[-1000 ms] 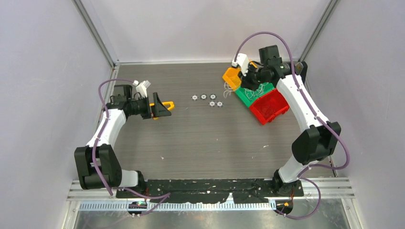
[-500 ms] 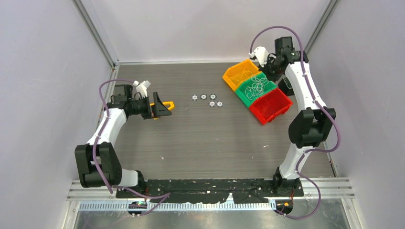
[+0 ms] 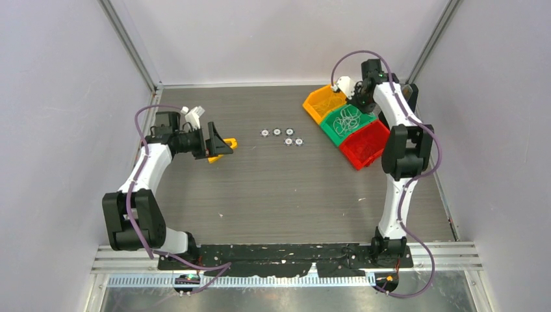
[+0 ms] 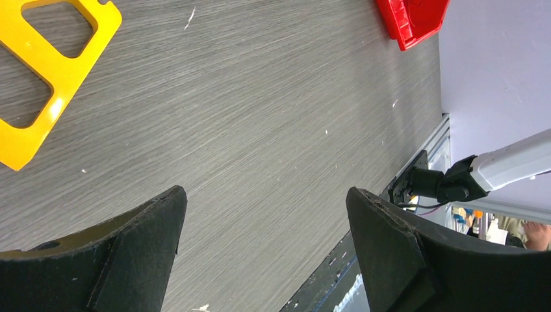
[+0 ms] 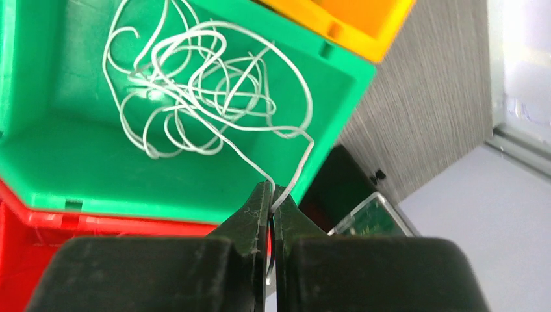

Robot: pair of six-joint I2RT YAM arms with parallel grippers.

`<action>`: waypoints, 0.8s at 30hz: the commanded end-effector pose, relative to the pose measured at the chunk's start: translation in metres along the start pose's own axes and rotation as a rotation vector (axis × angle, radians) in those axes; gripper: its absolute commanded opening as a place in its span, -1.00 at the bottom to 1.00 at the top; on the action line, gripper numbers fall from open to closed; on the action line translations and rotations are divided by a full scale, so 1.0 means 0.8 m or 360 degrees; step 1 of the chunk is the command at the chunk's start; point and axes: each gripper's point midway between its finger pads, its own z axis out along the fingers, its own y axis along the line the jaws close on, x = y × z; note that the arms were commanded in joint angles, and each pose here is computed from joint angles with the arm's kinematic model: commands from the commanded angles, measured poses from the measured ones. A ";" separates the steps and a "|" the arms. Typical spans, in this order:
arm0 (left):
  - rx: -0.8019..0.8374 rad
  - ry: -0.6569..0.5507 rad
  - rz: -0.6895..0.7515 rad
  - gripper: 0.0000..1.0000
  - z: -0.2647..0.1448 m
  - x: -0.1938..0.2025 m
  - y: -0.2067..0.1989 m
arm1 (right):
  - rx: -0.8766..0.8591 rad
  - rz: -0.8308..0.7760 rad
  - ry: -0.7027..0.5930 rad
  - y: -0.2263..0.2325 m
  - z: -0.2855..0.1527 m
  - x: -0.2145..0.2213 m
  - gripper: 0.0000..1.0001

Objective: Untangle the cables

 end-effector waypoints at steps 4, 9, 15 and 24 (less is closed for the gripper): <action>0.0012 -0.0020 0.0023 0.89 -0.002 -0.012 -0.004 | -0.0029 -0.0243 -0.0139 0.005 0.031 -0.041 -0.89; 0.0029 -0.0022 0.0028 0.89 -0.001 -0.016 -0.006 | -0.0086 -0.0299 -0.0128 0.023 0.063 -0.040 -0.89; 0.0034 -0.0041 0.0112 0.90 -0.006 -0.027 -0.012 | -0.0084 -0.0231 -0.0071 0.023 0.068 -0.029 -0.70; -0.0010 -0.0115 0.0353 0.94 -0.022 -0.045 -0.022 | 0.0030 -0.0098 -0.0191 0.004 -0.010 -0.032 -0.08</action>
